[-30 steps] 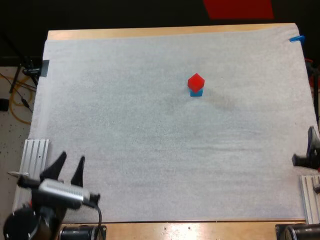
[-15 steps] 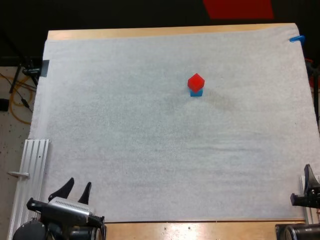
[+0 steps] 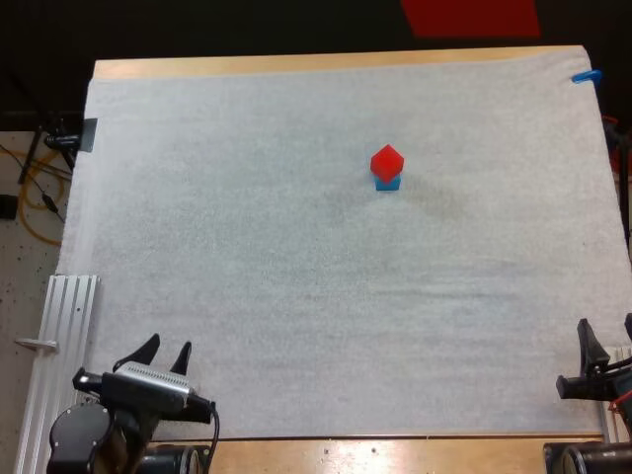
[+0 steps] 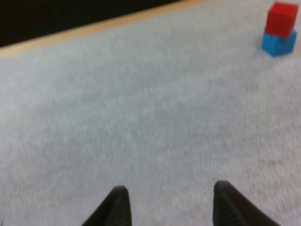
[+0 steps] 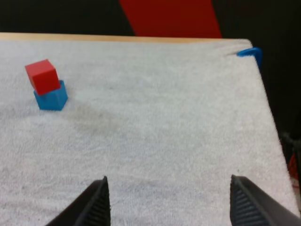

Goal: Stack red cube on blue cube

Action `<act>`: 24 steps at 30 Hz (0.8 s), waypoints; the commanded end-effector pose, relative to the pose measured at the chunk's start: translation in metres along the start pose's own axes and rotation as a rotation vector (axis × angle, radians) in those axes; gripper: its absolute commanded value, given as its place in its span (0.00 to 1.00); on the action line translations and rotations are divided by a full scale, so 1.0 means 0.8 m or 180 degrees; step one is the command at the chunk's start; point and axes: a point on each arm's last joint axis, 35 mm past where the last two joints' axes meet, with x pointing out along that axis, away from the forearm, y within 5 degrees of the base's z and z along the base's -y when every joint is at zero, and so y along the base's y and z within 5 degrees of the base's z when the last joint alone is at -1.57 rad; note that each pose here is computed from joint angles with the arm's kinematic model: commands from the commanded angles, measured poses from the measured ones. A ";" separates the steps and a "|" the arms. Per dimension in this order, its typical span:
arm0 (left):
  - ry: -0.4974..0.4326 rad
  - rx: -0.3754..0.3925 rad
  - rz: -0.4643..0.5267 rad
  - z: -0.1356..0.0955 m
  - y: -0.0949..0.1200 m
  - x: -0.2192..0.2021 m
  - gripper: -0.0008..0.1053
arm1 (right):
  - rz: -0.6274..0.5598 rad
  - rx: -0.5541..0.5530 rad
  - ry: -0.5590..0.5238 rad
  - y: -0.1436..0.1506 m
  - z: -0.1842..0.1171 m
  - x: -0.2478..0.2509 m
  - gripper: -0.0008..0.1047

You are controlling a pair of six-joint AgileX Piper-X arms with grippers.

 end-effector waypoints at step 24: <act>-0.0138 -0.0001 -0.0005 0.005 0.002 0.008 0.39 | 0.0048 0.0037 0.0015 0.002 -0.004 0.009 0.52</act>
